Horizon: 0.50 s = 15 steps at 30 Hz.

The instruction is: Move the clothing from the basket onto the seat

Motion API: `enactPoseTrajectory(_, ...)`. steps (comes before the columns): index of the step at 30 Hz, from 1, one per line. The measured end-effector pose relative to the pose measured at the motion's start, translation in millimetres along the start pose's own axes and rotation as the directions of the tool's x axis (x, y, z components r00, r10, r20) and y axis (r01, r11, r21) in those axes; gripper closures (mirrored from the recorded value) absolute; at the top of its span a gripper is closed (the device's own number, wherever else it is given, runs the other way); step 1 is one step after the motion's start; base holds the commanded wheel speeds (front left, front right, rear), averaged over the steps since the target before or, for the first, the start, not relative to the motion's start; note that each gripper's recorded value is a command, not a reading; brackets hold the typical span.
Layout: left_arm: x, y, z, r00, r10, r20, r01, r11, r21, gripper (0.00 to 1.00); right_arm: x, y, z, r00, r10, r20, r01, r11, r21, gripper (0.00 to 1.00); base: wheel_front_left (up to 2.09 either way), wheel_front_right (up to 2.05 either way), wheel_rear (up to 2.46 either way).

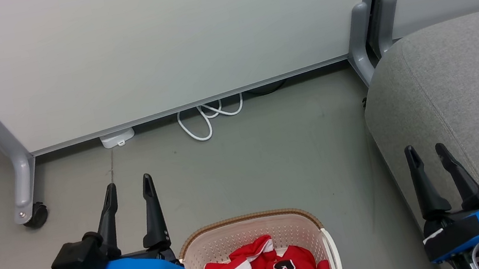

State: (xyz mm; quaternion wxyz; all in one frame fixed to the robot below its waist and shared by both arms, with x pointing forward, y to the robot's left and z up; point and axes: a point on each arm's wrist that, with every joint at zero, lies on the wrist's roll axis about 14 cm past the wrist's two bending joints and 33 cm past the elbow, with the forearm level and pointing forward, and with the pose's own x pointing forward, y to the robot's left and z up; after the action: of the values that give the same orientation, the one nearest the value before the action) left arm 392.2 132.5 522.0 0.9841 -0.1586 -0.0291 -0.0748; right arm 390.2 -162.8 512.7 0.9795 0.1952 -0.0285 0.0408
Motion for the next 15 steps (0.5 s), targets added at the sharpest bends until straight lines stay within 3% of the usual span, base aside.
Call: enactPoseTrajectory(15,0.9,-8.9,-4.1,0.999,-0.051,0.001,0.051,0.993,0.109,0.0,2.1,6.3,-3.8,0.999,0.035,-0.003,-0.035,0.992,-0.12,0.0,0.0,0.0,0.0)
